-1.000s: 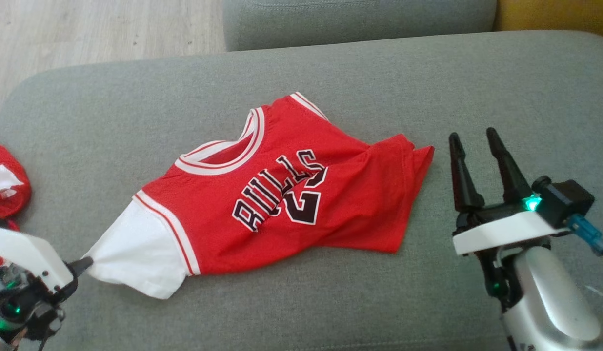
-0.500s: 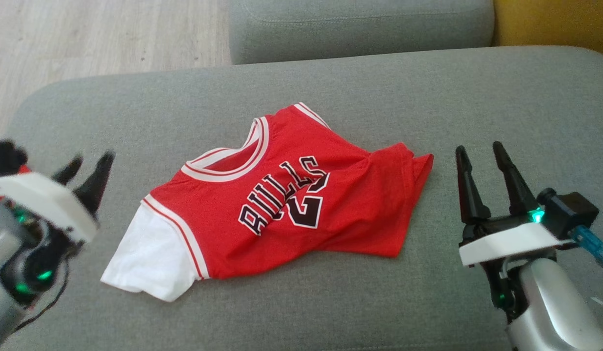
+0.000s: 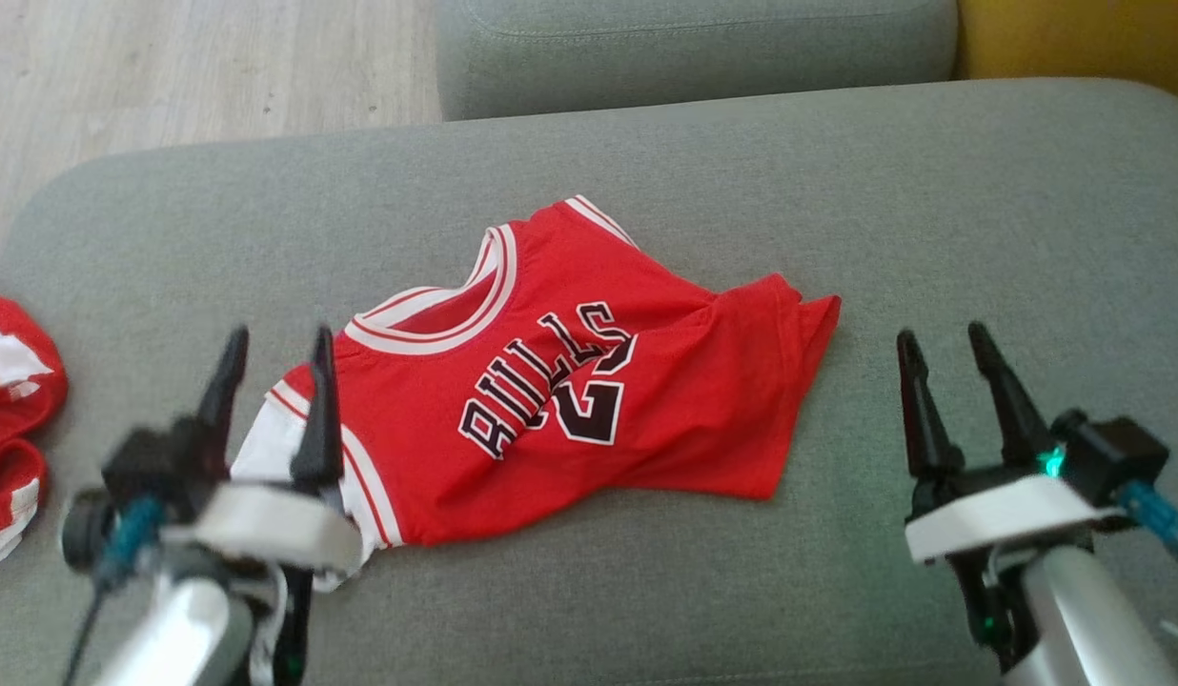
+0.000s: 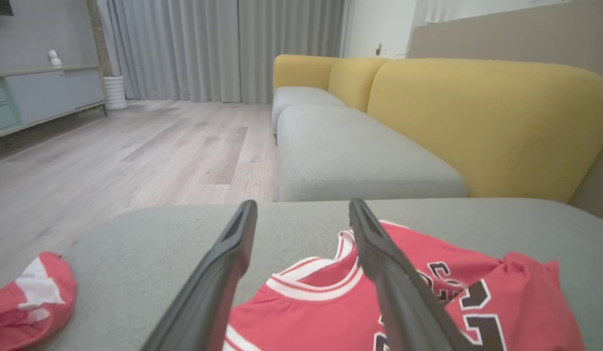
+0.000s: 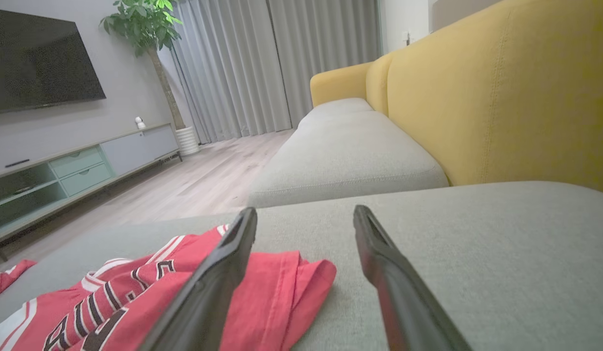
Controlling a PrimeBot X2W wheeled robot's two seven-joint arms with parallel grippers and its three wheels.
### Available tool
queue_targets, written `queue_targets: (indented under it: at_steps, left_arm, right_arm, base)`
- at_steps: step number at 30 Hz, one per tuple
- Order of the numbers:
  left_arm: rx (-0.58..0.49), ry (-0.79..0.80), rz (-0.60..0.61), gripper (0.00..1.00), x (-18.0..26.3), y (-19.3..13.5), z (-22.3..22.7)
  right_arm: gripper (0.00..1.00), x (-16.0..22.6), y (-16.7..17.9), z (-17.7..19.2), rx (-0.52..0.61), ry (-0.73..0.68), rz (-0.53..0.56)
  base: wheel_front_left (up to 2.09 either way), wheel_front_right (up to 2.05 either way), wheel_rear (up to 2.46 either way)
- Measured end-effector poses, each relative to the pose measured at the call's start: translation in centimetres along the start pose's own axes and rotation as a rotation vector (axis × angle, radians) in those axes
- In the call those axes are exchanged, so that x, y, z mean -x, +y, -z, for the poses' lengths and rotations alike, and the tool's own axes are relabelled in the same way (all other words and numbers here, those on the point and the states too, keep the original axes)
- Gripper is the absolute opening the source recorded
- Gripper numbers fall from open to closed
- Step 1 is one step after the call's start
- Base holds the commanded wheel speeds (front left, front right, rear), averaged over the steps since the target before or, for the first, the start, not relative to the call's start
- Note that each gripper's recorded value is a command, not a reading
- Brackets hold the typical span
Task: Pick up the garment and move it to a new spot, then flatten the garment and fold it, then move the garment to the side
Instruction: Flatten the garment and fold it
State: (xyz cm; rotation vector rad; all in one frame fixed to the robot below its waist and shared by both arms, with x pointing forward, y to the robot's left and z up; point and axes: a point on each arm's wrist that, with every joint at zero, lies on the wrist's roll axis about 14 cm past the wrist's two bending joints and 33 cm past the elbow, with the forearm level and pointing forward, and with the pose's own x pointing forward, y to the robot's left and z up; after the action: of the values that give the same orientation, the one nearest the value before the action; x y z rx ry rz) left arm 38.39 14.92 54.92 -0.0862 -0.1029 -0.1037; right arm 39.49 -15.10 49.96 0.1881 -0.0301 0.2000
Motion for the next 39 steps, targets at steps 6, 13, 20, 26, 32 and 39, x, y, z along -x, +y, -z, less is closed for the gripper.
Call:
queue_targets:
  at_steps: [6, 13, 20, 26, 32, 39]
  left_arm:
    - [0.023, -0.021, -0.045, 1.00, 1.1, 0.3, 0.7]
    - [0.038, -0.034, -0.048, 1.00, 1.0, 0.6, 1.1]
    - [0.050, -0.028, -0.070, 1.00, 1.3, 1.4, 1.6]
    - [0.055, -0.012, -0.104, 1.00, 2.1, 2.5, 2.3]
    - [0.051, 0.003, -0.137, 1.00, 2.7, 3.7, 2.9]
    - [0.059, 0.005, -0.154, 1.00, 2.6, 4.2, 3.1]
  right_arm:
    - [1.00, 1.1, 0.2, 1.5, -0.005, 0.047, -0.002]
    - [1.00, 1.0, 2.0, 3.6, -0.051, 0.155, -0.053]
    - [1.00, 3.3, 4.7, 10.5, -0.121, 0.579, -0.135]
    - [1.00, 4.6, 5.0, 13.7, -0.153, 0.757, -0.129]
    - [1.00, 3.7, 6.2, 14.5, -0.212, 0.790, -0.135]
    - [0.00, 3.0, 6.3, 14.4, -0.240, 0.785, -0.133]
  base:
    - [0.00, 0.00, 0.00]
    - [0.00, 0.00, 0.00]
    - [0.00, 0.00, 0.00]
    - [0.00, 0.00, 0.00]
    - [0.00, 0.00, 0.00]
    - [0.00, 0.00, 0.00]
